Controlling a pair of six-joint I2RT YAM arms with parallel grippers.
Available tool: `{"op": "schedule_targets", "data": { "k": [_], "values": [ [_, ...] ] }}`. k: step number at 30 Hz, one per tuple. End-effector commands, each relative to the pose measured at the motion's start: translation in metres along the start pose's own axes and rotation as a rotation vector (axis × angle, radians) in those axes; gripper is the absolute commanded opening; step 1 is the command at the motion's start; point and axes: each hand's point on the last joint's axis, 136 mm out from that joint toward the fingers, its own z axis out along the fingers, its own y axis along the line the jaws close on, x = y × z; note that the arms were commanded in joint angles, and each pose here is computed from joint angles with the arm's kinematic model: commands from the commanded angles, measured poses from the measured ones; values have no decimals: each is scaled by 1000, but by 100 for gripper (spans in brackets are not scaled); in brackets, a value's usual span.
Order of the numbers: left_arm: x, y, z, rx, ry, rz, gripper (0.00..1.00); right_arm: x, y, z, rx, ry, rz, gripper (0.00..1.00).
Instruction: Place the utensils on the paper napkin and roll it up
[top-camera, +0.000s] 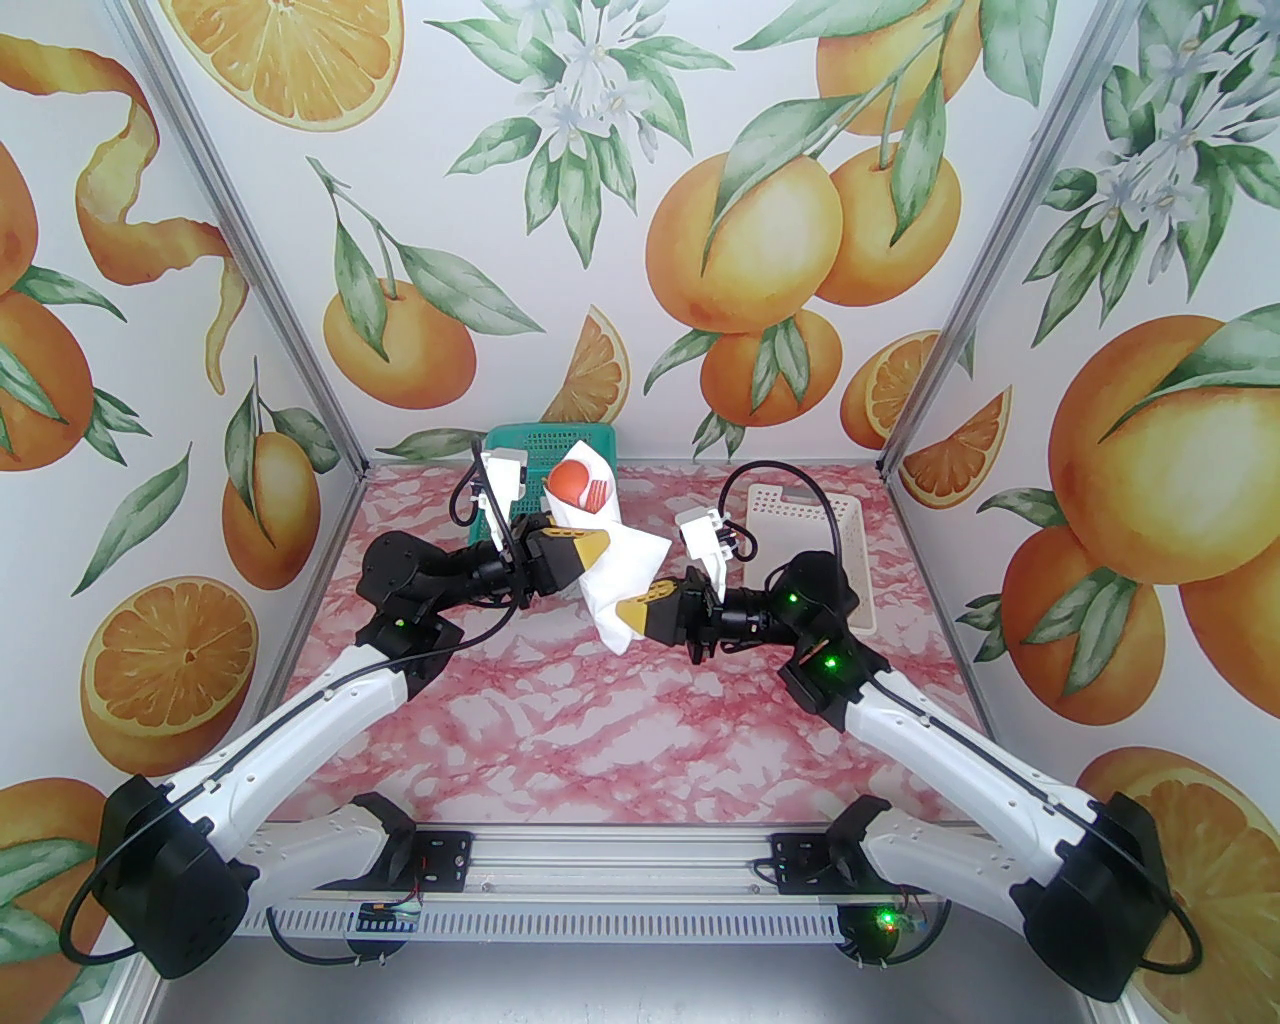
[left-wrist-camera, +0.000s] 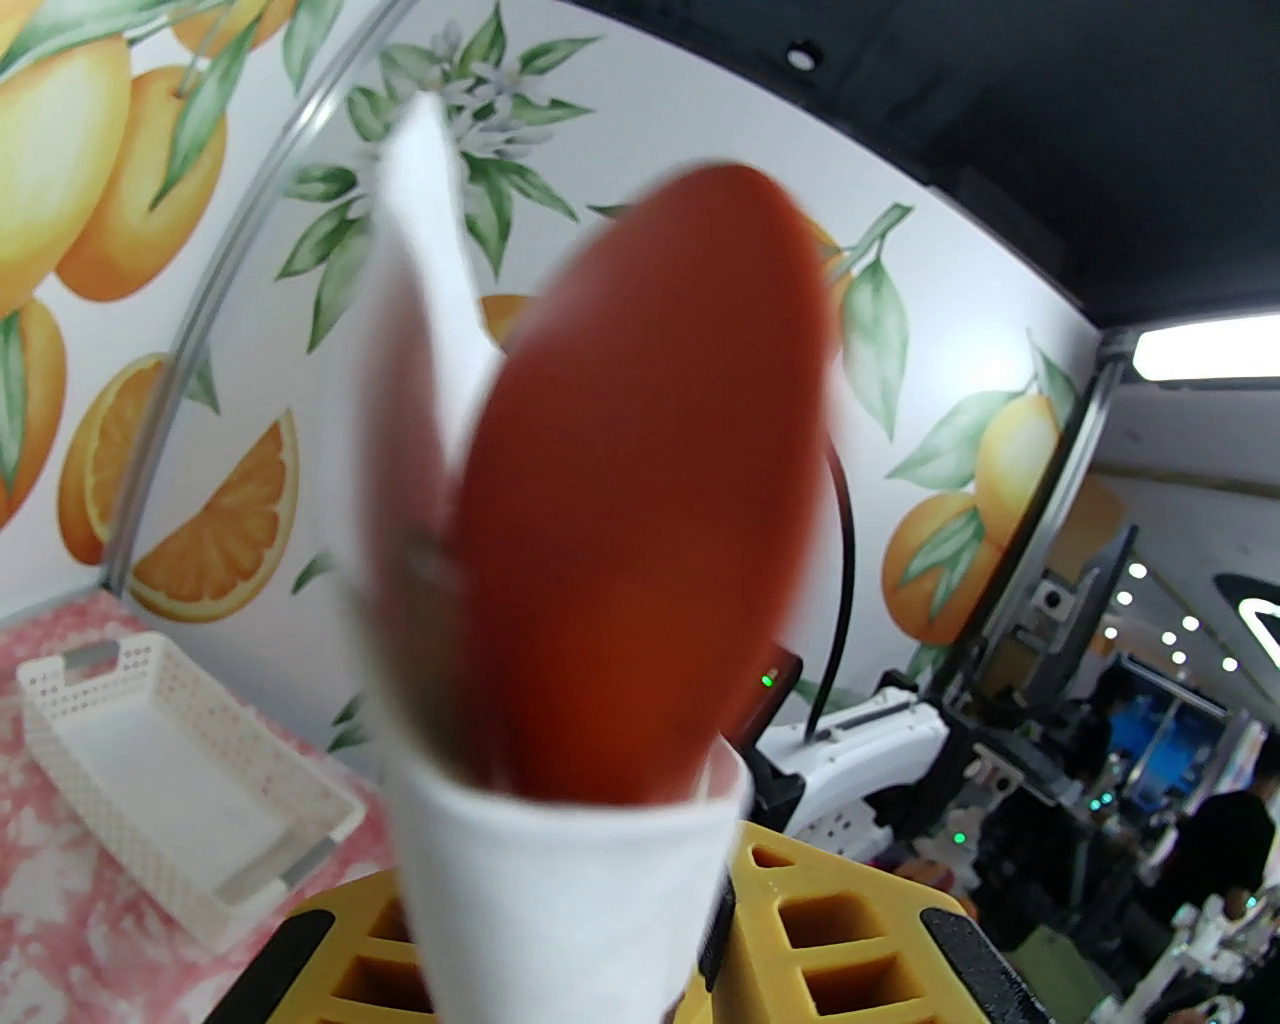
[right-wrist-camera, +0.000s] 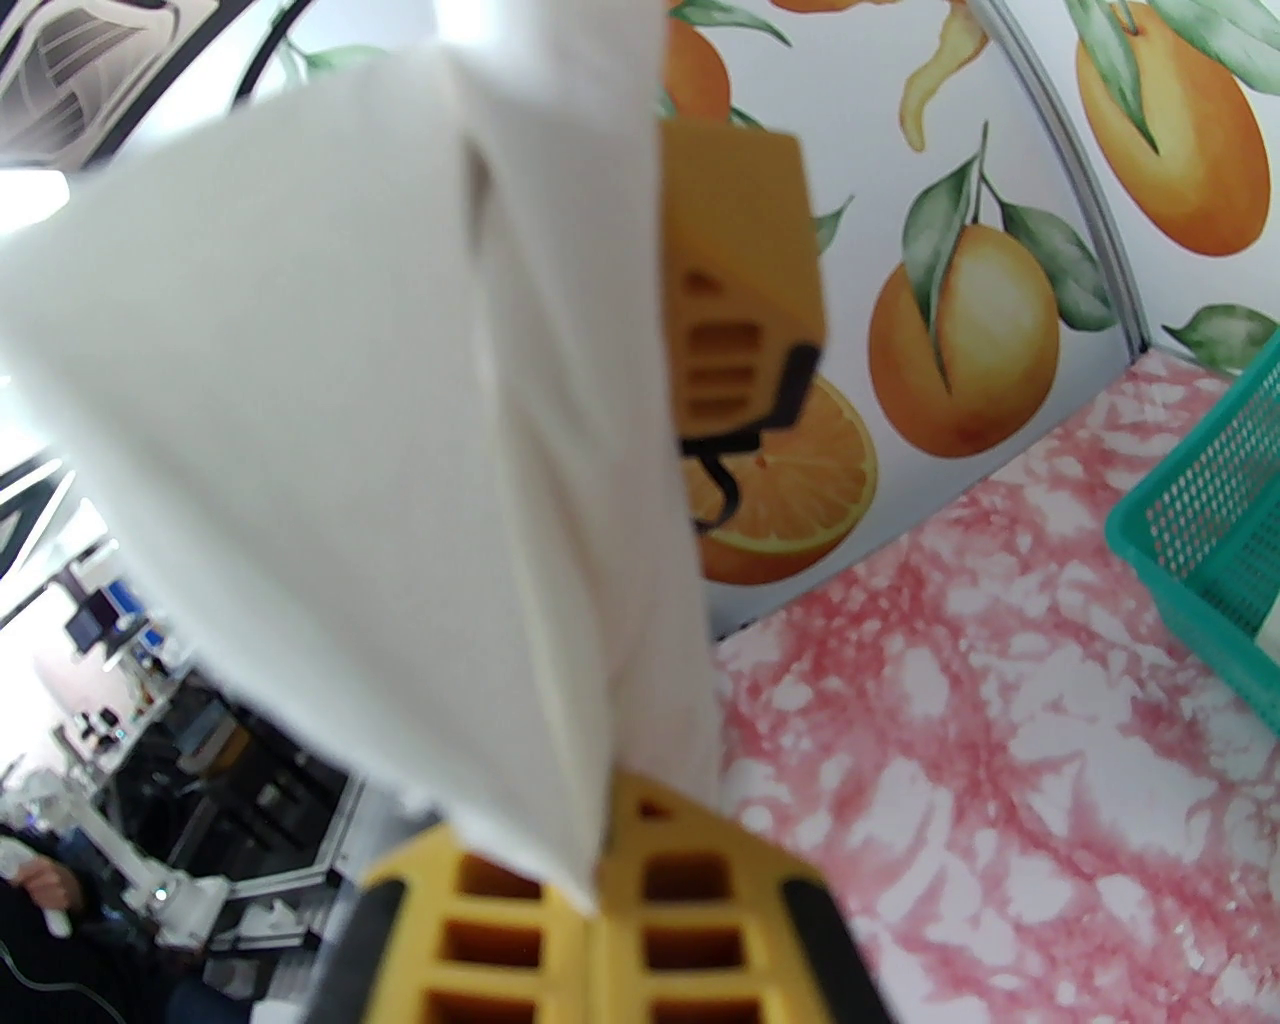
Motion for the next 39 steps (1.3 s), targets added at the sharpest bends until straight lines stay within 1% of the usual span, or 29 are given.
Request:
{"op": "schedule_targets", "data": {
  "k": [1, 2, 4, 6, 9, 10, 12, 15, 21, 26, 30, 35, 37, 38, 39],
  "values": [
    [-13, -12, 0, 20, -23, 62, 19, 2, 2, -2, -4, -4, -12, 0],
    [-13, -10, 0, 16, -23, 59, 16, 3, 2, -2, -2, -1, -10, 3],
    [-13, -9, 0, 10, -26, 55, 11, 3, 2, -4, 6, 0, -13, 15],
    [-14, -7, 0, 1, -32, 52, 8, 5, 2, -8, 22, 2, -15, 29],
    [-14, -5, 0, -9, -35, 49, 5, 0, 3, -17, 54, -20, -25, 54],
    [-14, -5, 0, -12, -34, 47, 4, -2, 2, -21, 68, -32, -29, 59],
    [-13, -3, -1, -16, -35, 45, 3, -6, 1, -27, 94, -46, -33, 66],
    [-12, -3, -1, -17, -35, 45, 2, -7, 1, -30, 112, -46, -37, 73],
    [-11, -2, -1, -22, -33, 41, 2, -15, 9, -27, 77, -58, -40, 73],
    [-10, 1, -3, -45, -33, 45, 2, -14, 10, -23, 61, -53, -30, 61],
    [-10, 4, -5, -73, -33, 49, 1, -8, 13, -16, 28, -33, -7, 55],
    [-9, 6, -5, -83, -32, 48, 1, -4, 13, -15, 21, -29, 8, 50],
    [-9, 6, -5, -84, -33, 48, 0, -4, 14, -15, 21, -32, 10, 50],
    [-9, 6, -5, -83, -33, 49, 0, -4, 13, -16, 26, -33, 8, 55],
    [-9, 5, -5, -82, -33, 48, 0, -3, 12, -16, 35, -31, 8, 58]
  ]
}}
